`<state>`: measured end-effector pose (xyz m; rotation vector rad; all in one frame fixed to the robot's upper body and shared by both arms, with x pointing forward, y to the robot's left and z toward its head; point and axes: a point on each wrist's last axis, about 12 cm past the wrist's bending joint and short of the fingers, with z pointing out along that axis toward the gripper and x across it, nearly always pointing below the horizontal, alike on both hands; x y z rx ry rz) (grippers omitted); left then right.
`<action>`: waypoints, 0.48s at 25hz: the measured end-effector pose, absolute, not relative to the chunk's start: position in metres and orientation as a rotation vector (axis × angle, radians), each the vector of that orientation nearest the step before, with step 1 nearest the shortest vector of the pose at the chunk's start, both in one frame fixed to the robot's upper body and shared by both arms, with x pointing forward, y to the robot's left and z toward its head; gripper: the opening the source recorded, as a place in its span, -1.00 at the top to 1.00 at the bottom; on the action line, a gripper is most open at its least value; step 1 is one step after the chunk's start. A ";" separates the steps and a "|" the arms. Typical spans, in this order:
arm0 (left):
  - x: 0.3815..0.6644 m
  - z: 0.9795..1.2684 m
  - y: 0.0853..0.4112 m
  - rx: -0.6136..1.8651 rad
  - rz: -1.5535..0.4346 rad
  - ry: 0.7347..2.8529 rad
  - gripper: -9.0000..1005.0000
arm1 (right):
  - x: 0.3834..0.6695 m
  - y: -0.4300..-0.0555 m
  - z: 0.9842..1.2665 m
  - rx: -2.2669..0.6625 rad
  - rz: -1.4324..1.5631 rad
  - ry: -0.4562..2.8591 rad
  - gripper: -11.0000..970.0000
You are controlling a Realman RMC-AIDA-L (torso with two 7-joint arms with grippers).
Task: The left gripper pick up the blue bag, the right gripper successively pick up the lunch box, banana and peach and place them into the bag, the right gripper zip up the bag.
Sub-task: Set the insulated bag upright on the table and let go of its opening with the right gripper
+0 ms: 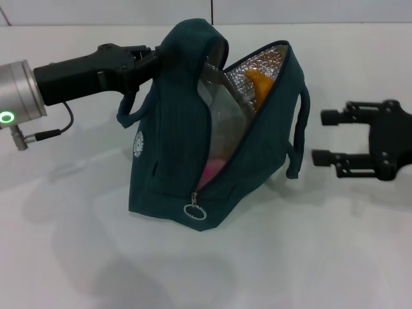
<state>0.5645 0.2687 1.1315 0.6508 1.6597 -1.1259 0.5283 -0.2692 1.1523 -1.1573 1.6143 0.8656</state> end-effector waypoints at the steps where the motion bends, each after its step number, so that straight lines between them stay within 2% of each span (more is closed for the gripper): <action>1: 0.565 1.132 0.268 0.653 -1.126 1.659 0.70 | 0.527 -0.273 1.147 -1.141 0.873 1.634 -0.47; 8: 0.566 1.132 0.263 0.676 -1.123 1.652 0.69 | 0.538 -0.260 1.119 -1.158 0.956 1.721 -0.46; 12: 0.566 1.132 0.263 0.675 -1.124 1.652 0.69 | 0.545 -0.252 1.115 -1.165 0.991 1.733 -0.31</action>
